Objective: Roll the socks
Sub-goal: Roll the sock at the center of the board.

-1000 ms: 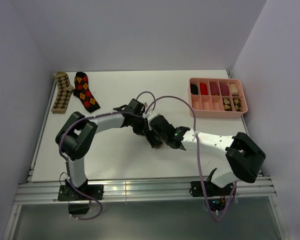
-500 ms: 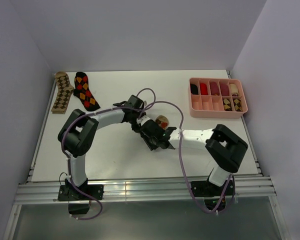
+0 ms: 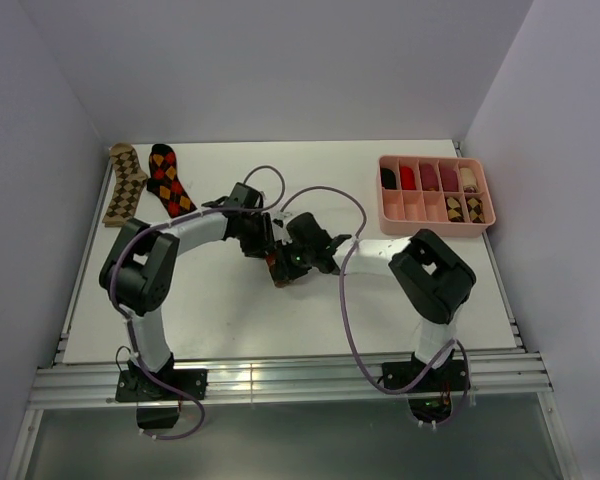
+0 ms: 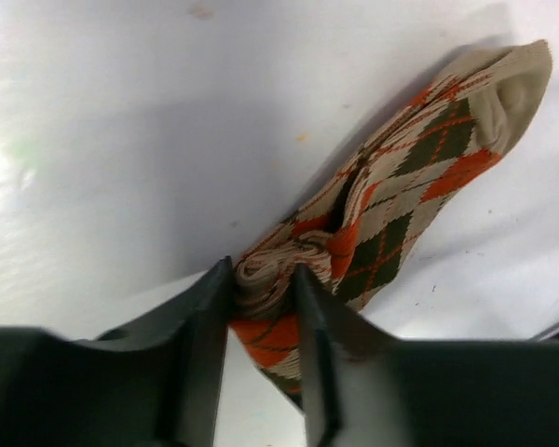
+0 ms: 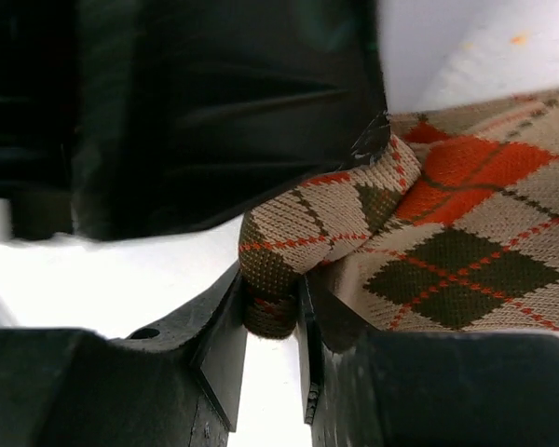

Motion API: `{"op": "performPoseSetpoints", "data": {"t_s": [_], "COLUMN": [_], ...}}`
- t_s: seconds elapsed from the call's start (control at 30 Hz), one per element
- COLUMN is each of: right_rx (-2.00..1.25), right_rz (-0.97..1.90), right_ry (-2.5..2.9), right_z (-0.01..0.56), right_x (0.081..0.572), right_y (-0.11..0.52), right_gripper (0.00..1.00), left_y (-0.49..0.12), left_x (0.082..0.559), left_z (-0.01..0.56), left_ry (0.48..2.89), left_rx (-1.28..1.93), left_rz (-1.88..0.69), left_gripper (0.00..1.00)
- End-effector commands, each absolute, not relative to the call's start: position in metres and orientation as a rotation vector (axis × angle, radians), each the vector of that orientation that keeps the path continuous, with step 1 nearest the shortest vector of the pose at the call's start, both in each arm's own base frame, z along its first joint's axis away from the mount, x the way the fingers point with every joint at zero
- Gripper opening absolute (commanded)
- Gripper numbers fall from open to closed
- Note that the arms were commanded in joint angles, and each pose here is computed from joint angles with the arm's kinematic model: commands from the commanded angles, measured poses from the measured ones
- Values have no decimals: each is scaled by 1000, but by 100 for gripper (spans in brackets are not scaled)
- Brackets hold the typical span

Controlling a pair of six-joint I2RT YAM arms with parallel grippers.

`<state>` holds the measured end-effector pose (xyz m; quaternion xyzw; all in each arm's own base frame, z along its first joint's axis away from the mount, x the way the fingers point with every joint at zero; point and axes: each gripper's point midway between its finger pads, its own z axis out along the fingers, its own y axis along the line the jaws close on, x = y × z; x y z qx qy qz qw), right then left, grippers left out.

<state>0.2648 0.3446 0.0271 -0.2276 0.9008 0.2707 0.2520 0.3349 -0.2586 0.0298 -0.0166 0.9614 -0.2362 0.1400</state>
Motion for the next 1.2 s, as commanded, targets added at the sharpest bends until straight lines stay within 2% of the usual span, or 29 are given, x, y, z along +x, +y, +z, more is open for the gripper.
{"op": "performPoseSetpoints", "data": {"t_s": [0.0, 0.1, 0.27, 0.47, 0.97, 1.07, 1.17], "right_rx": [-628, -586, -499, -423, -332, -314, -322], "right_rz": [1189, 1384, 1583, 1657, 1699, 1694, 1648], "right_ry": [2449, 2438, 2463, 2542, 2653, 2655, 2655], "right_z": [47, 62, 71, 56, 28, 28, 28], "right_x": [239, 238, 238, 244, 247, 250, 257], "right_y": [370, 371, 366, 362, 360, 360, 360], "right_gripper": [0, 0, 0, 0, 0, 0, 0], "left_y": [-241, -230, -215, -210, -216, -216, -212], "left_x": [353, 353, 343, 322, 302, 298, 289], "left_z": [47, 60, 79, 82, 46, 37, 21], "left_ry": [2648, 2593, 2496, 2434, 2486, 2517, 2562], "left_rx": [-204, -308, -473, -577, -649, -651, -666], "left_rz": [-622, -620, -633, -730, -806, -793, -753], "left_gripper": [47, 55, 57, 57, 53, 49, 41]}}
